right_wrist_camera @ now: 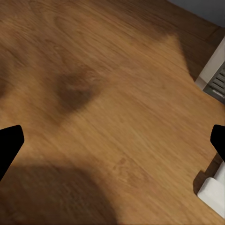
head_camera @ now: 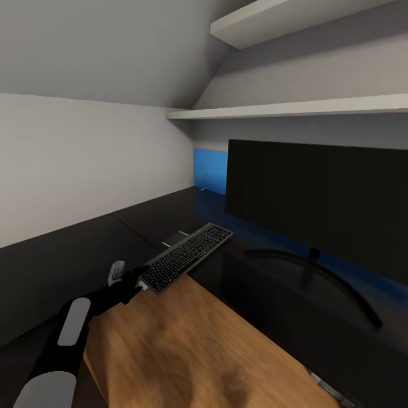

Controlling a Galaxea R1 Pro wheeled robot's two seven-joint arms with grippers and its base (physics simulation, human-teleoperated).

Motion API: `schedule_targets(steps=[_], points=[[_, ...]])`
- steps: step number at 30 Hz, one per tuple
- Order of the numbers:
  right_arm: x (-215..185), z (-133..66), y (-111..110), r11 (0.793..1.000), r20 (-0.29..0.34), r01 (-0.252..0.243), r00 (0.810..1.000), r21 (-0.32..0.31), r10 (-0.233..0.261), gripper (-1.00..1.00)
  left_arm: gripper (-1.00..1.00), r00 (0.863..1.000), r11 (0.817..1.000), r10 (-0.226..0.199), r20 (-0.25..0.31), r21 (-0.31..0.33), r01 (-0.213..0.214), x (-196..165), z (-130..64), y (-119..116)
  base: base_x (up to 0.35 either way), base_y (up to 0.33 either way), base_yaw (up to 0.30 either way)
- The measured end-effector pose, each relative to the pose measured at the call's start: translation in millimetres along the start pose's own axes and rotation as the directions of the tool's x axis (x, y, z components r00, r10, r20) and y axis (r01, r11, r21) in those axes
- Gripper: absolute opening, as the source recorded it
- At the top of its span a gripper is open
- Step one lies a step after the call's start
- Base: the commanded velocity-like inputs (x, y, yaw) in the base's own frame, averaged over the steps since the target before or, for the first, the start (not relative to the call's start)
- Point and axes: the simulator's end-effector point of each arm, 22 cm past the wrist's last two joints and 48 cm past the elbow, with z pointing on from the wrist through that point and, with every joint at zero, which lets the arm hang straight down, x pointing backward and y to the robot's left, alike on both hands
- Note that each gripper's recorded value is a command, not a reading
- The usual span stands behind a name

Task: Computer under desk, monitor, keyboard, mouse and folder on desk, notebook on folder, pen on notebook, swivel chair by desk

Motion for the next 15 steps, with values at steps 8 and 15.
schedule_targets(steps=[8,15], points=[[0.1,0.1,0.0,1.0,0.0,0.0,1.0,0.0,0.0,1.0,1.0,1.0,1.0,-0.003,0.0,0.001,0.003,0.5,0.5,-0.1,0.005,-0.003,0.0],[0.1,0.1,-0.1,1.0,0.0,0.0,1.0,0.0,0.0,1.0,1.0,1.0,1.0,-0.019,-0.013,-0.01,0.019,5.9,2.8,7.2,0.0,0.0,0.0]])
